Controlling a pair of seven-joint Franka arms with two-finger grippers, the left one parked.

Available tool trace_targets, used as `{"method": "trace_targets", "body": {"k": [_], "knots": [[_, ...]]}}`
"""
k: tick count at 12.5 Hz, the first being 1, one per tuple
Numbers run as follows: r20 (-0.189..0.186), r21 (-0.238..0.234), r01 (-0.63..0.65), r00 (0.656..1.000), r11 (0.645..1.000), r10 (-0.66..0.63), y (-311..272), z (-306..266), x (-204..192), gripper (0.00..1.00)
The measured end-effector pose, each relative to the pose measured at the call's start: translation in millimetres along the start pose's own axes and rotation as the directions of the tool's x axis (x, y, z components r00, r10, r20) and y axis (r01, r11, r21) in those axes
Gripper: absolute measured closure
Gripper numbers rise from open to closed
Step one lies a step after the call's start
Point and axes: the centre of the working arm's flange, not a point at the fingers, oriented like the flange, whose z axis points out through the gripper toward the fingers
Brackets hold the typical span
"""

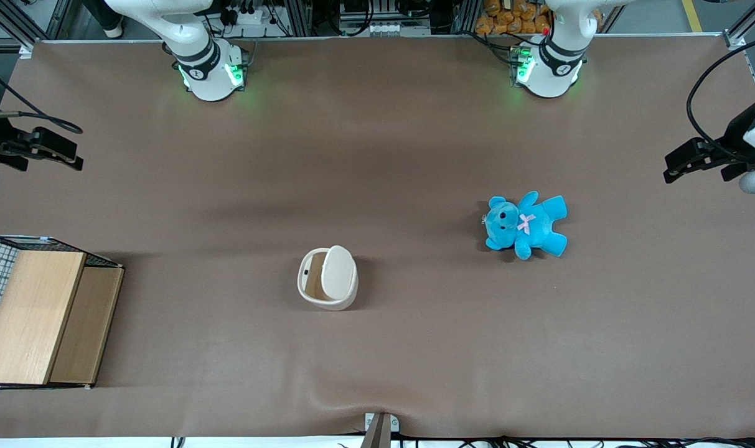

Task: Open trash can with right arm

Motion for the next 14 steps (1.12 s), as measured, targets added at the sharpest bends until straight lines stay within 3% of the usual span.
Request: {"method": "trace_targets", "body": {"k": [14], "knots": [[0.013, 0.002, -0.006, 1.000, 1.000, 0.006, 4.6, -1.5, -3.9, 0.00]]}}
